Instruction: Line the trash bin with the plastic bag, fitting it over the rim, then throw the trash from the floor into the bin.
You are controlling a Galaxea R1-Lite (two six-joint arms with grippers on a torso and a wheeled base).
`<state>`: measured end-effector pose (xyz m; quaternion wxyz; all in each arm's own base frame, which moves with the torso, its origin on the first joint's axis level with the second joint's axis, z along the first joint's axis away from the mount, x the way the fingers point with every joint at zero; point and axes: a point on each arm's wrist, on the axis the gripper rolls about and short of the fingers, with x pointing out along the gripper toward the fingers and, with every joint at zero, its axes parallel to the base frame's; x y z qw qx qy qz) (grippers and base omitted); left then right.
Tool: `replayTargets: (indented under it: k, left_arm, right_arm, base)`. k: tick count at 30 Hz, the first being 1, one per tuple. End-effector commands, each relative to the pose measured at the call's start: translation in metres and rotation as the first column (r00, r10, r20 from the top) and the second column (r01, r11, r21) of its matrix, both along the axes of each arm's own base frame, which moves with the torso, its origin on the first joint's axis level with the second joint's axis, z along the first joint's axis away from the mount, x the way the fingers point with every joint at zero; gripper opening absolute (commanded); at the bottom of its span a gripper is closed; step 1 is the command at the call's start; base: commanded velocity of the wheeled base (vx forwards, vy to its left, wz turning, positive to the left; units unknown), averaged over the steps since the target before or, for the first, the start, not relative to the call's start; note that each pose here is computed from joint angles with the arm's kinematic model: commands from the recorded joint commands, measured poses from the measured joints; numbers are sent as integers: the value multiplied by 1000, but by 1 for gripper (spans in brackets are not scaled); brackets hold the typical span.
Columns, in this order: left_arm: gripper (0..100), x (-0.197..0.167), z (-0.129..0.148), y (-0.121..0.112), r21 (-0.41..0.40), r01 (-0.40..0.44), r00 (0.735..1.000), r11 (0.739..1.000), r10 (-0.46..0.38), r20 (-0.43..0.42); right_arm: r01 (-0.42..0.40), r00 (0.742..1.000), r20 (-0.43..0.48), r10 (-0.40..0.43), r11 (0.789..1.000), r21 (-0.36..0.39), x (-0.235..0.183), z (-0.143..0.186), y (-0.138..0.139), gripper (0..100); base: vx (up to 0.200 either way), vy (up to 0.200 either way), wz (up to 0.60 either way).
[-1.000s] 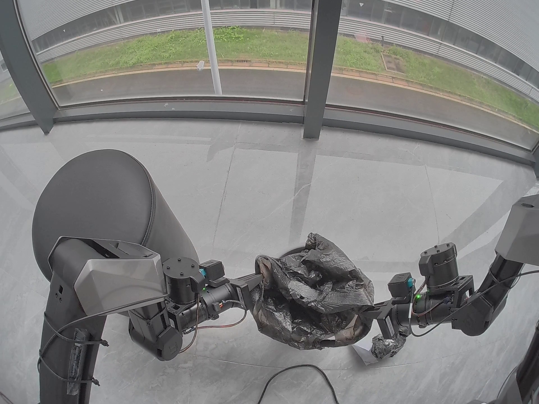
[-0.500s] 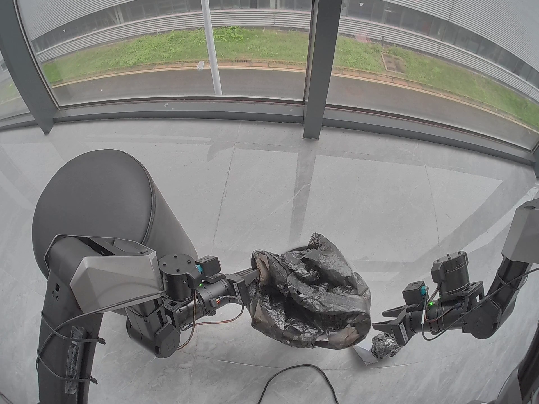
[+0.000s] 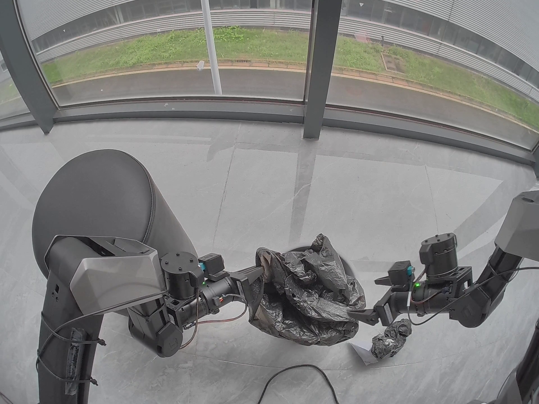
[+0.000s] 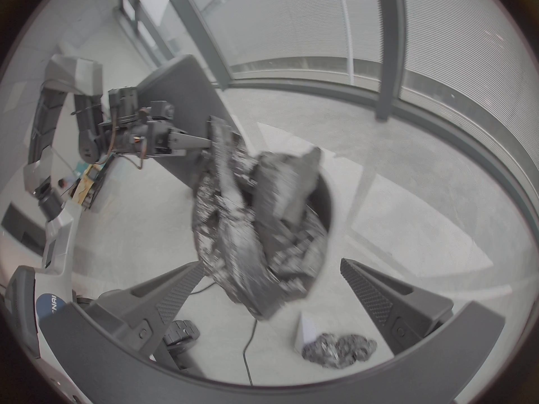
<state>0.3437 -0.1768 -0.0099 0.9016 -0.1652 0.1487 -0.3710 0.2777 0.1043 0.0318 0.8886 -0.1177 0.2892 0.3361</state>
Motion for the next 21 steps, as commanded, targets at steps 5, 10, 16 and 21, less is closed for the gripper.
replayTargets:
  k: [5, 10, 16, 21]
  left_arm:
    - [0, -10, 26, -16, -29, 61, 997, 998, -59, 59]
    - [0, -22, 41, -18, -36, 96, 993, 995, -94, 71]
    - [0, -26, 45, -17, -37, 99, 993, 994, -96, 74]
    - [0, -25, 45, -17, -37, 99, 993, 994, -96, 74]
  right_arm:
    - [-228, 966, 132, 224, 973, 20, 16, 8, 92, 100]
    - [-200, 971, 136, 196, 980, 16, 38, -5, 96, 100]
    - [-180, 978, 107, 178, 984, 8, 38, -12, 87, 100]
    - [-194, 976, 101, 192, 981, 6, 31, -11, 89, 100]
  base:
    - [0, 0, 0]
    - [0, 0, 0]
    - [0, 0, 0]
    - [0, 0, 0]
